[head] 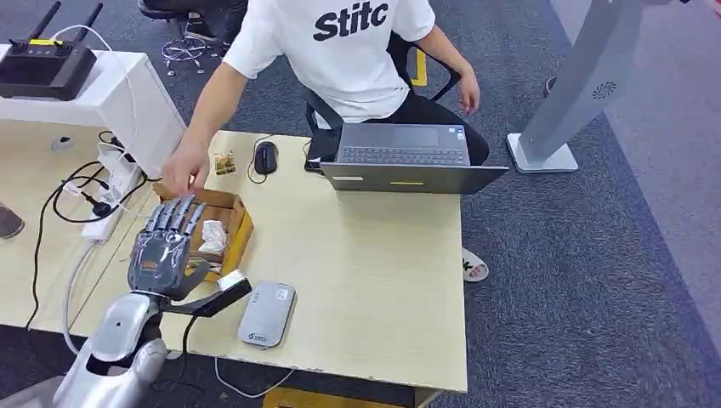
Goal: Pass the card to the sensor for recognition and then transmit it.
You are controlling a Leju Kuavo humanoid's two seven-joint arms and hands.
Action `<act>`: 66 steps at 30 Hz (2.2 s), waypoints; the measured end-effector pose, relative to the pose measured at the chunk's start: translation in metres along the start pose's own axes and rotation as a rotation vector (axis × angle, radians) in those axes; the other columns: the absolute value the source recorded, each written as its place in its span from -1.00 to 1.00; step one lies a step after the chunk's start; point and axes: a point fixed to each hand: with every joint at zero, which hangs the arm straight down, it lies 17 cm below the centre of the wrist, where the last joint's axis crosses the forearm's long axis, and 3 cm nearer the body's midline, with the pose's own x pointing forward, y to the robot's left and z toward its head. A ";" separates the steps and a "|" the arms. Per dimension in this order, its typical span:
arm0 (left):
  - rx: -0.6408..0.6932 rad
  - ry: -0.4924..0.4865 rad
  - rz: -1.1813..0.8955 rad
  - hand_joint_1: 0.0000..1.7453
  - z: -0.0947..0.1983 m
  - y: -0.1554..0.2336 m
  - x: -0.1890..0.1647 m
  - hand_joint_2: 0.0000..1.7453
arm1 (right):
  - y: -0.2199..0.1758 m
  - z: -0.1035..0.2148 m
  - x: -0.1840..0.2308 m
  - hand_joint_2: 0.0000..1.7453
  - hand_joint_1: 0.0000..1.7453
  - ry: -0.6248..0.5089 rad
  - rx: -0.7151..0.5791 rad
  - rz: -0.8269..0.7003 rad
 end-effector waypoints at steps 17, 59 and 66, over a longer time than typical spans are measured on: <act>-0.103 0.044 -0.051 -1.00 0.009 -0.034 -0.010 1.00 | 0.000 0.000 0.000 1.00 -1.00 0.004 0.001 -0.004; -0.167 0.053 -0.062 0.38 0.017 -0.062 -0.019 1.00 | 0.004 0.000 -0.004 1.00 -1.00 0.008 0.008 0.012; -0.163 0.041 -0.039 0.46 0.013 -0.059 -0.011 1.00 | 0.007 0.001 -0.003 1.00 -1.00 0.004 0.015 0.016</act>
